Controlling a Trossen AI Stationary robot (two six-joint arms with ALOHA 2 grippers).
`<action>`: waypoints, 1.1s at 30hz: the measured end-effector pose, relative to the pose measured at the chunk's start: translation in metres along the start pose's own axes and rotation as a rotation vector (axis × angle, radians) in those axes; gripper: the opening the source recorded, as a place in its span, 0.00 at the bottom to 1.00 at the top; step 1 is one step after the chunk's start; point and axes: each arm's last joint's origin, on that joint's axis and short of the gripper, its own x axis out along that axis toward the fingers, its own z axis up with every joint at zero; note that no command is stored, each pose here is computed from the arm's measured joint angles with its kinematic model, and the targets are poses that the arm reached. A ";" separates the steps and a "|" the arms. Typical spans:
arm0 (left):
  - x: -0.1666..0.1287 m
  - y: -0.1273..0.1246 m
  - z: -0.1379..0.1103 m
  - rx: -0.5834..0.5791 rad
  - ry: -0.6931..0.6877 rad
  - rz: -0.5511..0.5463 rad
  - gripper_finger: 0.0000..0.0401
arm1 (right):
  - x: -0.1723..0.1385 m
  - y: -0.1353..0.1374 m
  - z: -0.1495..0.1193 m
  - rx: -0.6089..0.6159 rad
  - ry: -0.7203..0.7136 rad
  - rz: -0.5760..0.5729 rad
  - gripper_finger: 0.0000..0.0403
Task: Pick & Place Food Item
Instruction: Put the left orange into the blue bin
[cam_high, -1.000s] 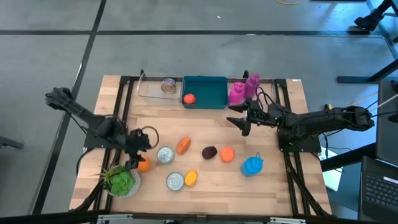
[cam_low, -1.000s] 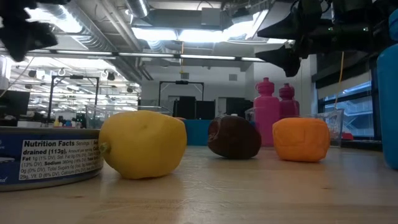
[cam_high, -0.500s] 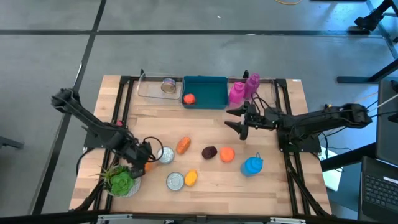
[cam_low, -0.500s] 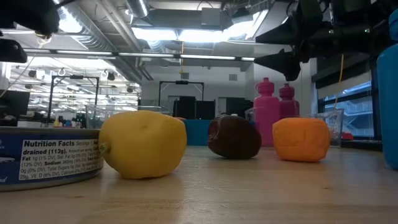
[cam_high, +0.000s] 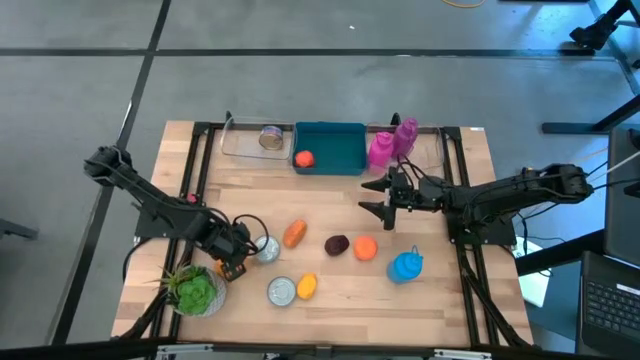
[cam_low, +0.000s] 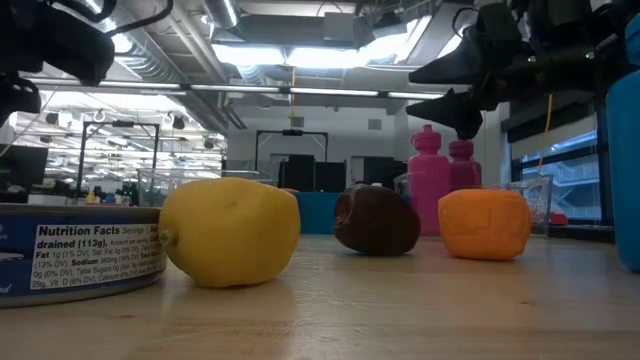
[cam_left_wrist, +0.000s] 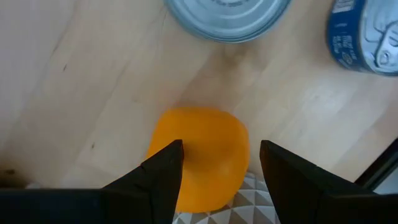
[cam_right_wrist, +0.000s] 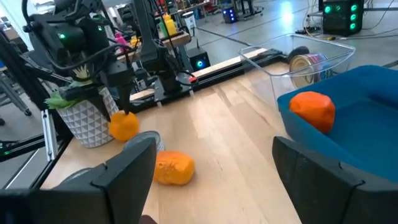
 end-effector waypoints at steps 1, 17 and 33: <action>0.001 0.000 0.000 -0.007 0.011 0.000 0.51 | 0.000 0.000 0.000 -0.003 0.001 0.004 0.79; -0.007 0.003 0.001 0.039 0.015 -0.047 0.51 | 0.000 0.003 -0.001 -0.022 0.031 0.095 0.79; -0.008 0.004 0.001 0.006 0.059 -0.059 0.64 | 0.000 0.002 -0.002 -0.076 0.045 0.095 0.79</action>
